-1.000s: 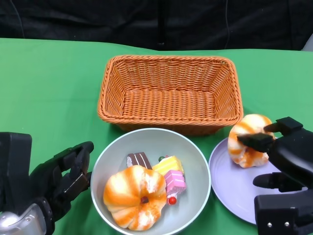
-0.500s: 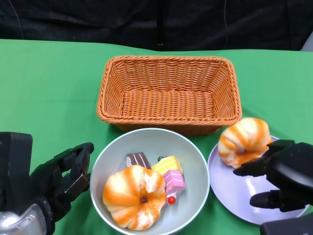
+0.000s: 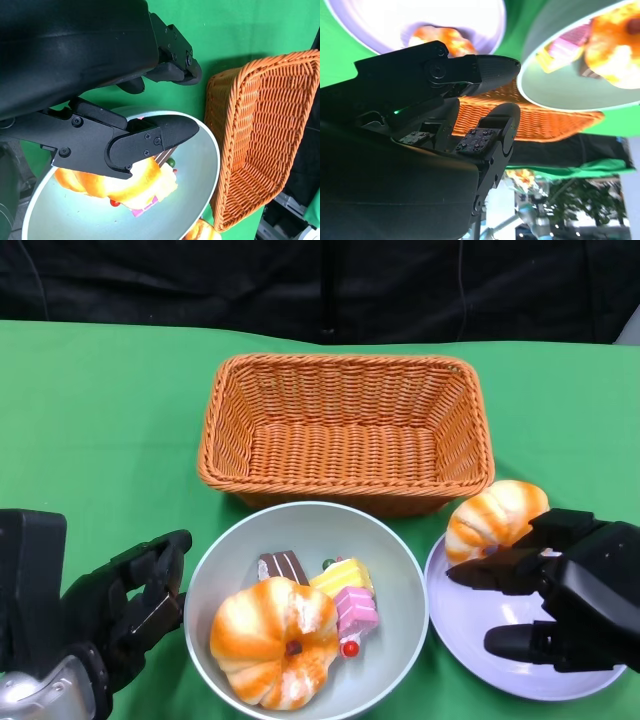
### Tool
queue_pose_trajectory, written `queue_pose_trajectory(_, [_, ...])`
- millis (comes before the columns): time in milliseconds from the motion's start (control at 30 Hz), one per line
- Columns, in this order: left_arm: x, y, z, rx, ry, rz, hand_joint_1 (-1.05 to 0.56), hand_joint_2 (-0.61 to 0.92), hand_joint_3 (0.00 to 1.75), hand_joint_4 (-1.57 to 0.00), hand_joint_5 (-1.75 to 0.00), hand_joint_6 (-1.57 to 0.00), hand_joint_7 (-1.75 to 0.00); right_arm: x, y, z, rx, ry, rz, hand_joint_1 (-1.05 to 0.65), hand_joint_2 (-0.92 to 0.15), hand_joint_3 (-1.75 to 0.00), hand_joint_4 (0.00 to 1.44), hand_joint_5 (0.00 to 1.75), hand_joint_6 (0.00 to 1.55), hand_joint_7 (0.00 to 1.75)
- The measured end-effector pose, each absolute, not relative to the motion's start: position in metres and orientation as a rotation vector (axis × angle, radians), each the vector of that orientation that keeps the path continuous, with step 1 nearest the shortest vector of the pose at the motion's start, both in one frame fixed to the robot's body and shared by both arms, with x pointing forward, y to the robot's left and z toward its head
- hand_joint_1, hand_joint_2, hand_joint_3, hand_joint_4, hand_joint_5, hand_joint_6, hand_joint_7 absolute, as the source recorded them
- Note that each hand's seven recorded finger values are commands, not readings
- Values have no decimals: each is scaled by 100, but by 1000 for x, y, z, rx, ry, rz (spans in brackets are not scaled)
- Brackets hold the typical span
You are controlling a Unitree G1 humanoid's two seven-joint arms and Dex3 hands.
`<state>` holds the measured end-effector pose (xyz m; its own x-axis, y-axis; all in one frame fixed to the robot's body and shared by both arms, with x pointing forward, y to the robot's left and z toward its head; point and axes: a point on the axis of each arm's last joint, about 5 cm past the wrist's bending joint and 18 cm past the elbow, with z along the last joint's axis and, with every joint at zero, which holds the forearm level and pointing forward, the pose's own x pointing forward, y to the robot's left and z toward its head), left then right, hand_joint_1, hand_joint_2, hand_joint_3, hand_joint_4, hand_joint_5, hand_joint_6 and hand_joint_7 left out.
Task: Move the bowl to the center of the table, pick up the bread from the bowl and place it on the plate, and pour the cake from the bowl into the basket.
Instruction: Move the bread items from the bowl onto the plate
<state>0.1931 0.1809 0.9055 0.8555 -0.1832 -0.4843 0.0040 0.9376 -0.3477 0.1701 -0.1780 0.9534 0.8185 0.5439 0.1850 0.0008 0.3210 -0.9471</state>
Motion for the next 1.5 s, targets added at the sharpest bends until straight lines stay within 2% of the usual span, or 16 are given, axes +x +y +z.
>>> queue_pose_trajectory(433, [193, 179, 905, -341, 537, -111, -59, 92, 66, 0, -92, -37, -1, 170, -148, 970, -1055, -696, 445, -65, -92, -40, 53, 66, 71, 3])
queue_pose_trajectory(500, [193, 179, 905, -340, 538, -110, -59, 92, 65, 0, -91, -37, 0, 172, -141, 972, -1037, -716, 457, -65, -92, -37, 48, 76, 69, 2])
queue_pose_trajectory(633, [193, 178, 905, -338, 538, -117, -59, 92, 66, 0, -90, -37, 0, 177, -126, 975, -1004, -751, 480, -65, -92, -33, 40, 85, 66, 0])
queue_pose_trajectory(933, [193, 177, 906, -334, 535, -123, -59, 92, 68, 0, -90, -36, 0, 189, -103, 969, -974, -688, 558, -62, -92, -22, 29, 88, 59, 0])
queue_pose_trajectory(1100, [192, 177, 907, -323, 534, -127, -58, 92, 70, 0, -90, -36, 0, 197, -89, 960, -967, -637, 600, -61, -92, -12, 27, 90, 59, 0])
queue_pose_trajectory(1500, [192, 178, 908, -324, 530, -124, -59, 92, 68, 0, -89, -36, -1, 209, -67, 937, -985, -554, 647, -61, -92, -11, 21, 91, 58, 0])
